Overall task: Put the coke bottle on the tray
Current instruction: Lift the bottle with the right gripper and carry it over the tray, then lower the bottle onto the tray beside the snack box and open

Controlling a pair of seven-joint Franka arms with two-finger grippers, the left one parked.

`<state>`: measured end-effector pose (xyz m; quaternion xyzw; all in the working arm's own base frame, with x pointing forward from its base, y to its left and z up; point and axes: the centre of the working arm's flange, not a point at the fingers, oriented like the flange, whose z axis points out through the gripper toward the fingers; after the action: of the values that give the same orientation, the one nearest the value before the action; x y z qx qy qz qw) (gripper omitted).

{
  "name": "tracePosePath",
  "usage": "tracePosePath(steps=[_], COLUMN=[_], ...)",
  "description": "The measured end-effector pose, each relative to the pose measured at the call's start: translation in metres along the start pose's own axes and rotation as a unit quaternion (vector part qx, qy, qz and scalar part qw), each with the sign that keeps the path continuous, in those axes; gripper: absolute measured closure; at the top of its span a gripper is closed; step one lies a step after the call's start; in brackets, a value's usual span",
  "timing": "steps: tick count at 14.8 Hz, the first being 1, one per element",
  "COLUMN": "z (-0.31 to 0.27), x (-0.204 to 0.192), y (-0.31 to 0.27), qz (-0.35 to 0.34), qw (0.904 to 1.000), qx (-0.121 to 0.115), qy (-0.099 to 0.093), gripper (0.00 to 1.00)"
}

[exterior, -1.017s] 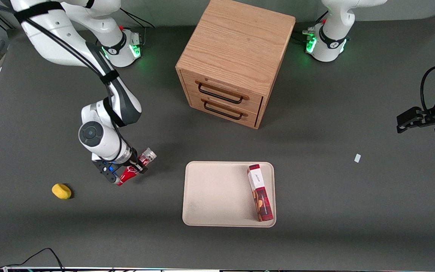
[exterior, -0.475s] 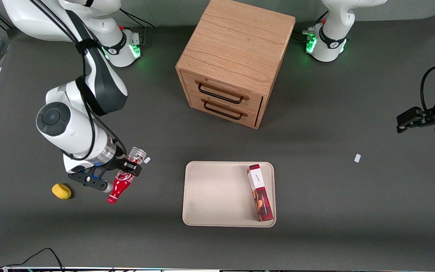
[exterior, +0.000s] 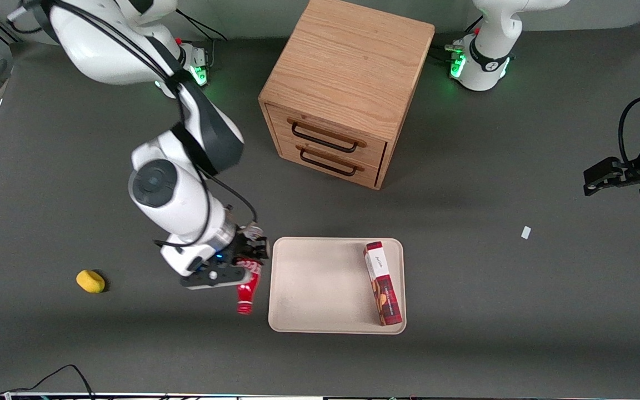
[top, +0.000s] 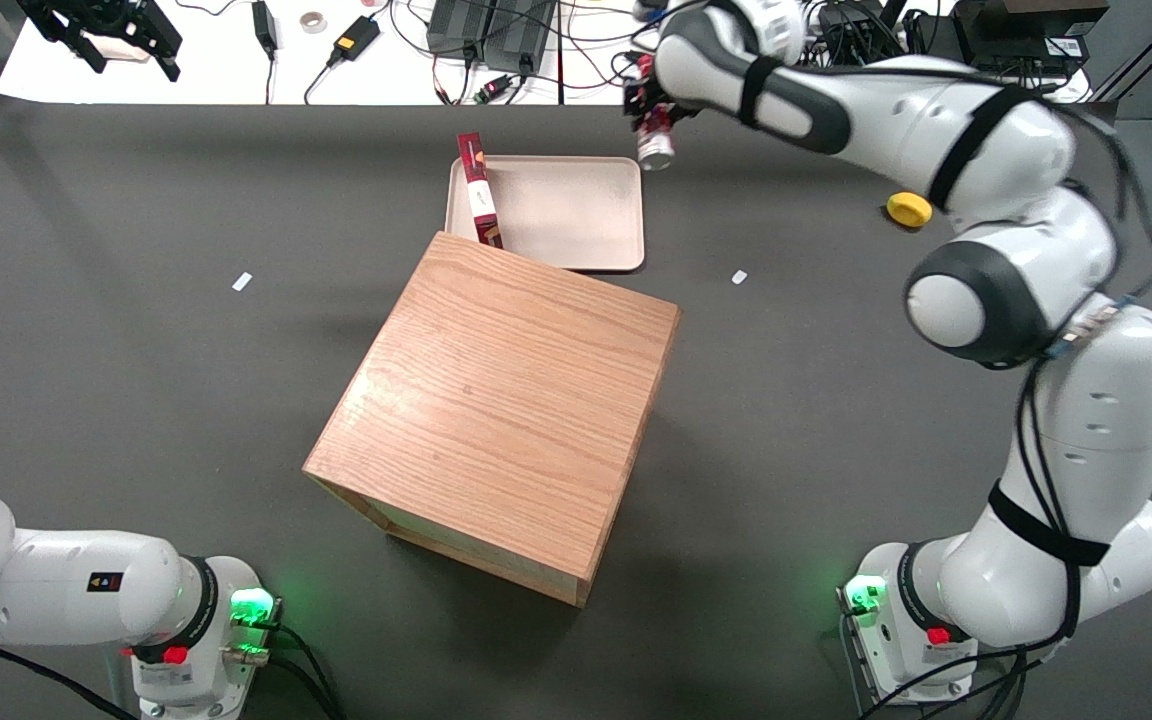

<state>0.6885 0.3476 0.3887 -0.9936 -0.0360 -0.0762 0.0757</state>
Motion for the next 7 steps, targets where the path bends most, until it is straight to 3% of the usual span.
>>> tracePosePath(steps=[3, 7], z=[0.073, 0.137], x=[-0.002, -0.011], y=[-0.007, 0.0], qz=[-0.007, -0.004], qw=[0.9999, 0.9998], qx=[0.011, 0.009], qy=[-0.001, -0.015], gripper=[0.46, 0.46])
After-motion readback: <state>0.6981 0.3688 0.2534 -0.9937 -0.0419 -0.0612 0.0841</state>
